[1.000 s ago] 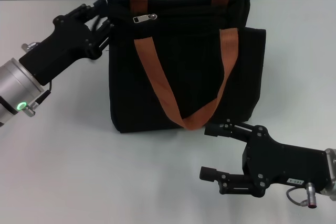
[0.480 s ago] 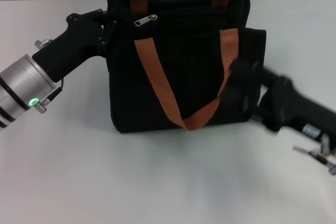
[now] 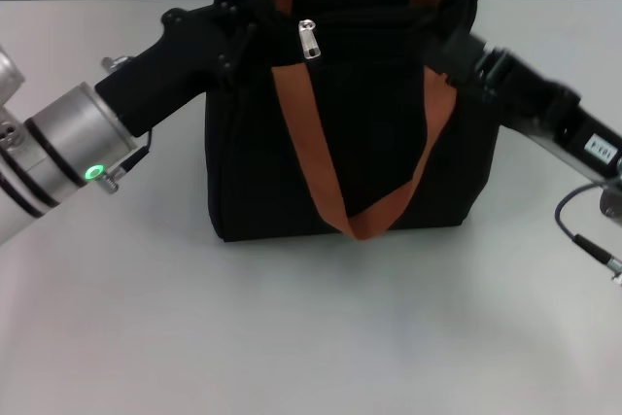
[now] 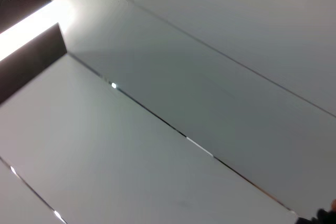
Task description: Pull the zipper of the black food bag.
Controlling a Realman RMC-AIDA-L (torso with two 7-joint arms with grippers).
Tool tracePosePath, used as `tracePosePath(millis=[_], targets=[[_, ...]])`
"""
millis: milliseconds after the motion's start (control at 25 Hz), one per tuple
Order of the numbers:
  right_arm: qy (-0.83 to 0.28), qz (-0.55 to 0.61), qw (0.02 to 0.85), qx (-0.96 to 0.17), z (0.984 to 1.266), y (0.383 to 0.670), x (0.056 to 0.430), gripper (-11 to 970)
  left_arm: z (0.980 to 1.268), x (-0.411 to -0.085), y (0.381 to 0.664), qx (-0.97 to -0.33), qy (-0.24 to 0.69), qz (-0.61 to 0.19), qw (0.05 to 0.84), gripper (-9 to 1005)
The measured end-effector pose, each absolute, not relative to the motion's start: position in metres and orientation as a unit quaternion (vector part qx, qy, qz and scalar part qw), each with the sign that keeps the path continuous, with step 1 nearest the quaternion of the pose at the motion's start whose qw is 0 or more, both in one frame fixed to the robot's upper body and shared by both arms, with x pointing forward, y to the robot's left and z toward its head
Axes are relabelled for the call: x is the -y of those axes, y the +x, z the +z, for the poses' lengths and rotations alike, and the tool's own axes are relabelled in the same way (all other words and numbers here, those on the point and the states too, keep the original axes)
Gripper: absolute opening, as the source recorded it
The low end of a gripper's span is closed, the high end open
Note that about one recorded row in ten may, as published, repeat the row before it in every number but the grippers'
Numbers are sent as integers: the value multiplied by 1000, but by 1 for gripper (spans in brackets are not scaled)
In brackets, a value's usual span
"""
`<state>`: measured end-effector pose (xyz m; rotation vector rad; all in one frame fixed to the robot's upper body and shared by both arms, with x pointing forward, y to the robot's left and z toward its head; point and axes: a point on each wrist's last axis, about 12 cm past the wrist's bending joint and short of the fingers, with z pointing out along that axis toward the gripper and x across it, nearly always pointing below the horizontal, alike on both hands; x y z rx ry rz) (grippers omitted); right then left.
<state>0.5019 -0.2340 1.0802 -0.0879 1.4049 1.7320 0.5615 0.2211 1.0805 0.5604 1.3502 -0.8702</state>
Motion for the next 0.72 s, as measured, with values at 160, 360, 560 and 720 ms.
tracePosePath(millis=[160, 360, 560, 720], targets=[[-15, 709, 437, -554, 1085, 507, 235, 831, 1084, -213, 565, -590, 256, -394, 657, 9], [11, 695, 455, -557, 1082, 510, 239, 818, 1088, -210, 565, -579, 261, -402, 659, 11], [53, 695, 456, -553, 1080, 516, 236, 627, 1093, -204, 569, -571, 269, -407, 660, 12], [66, 692, 454, -557, 1078, 520, 232, 489, 1095, -196, 572, -565, 277, -410, 661, 14]])
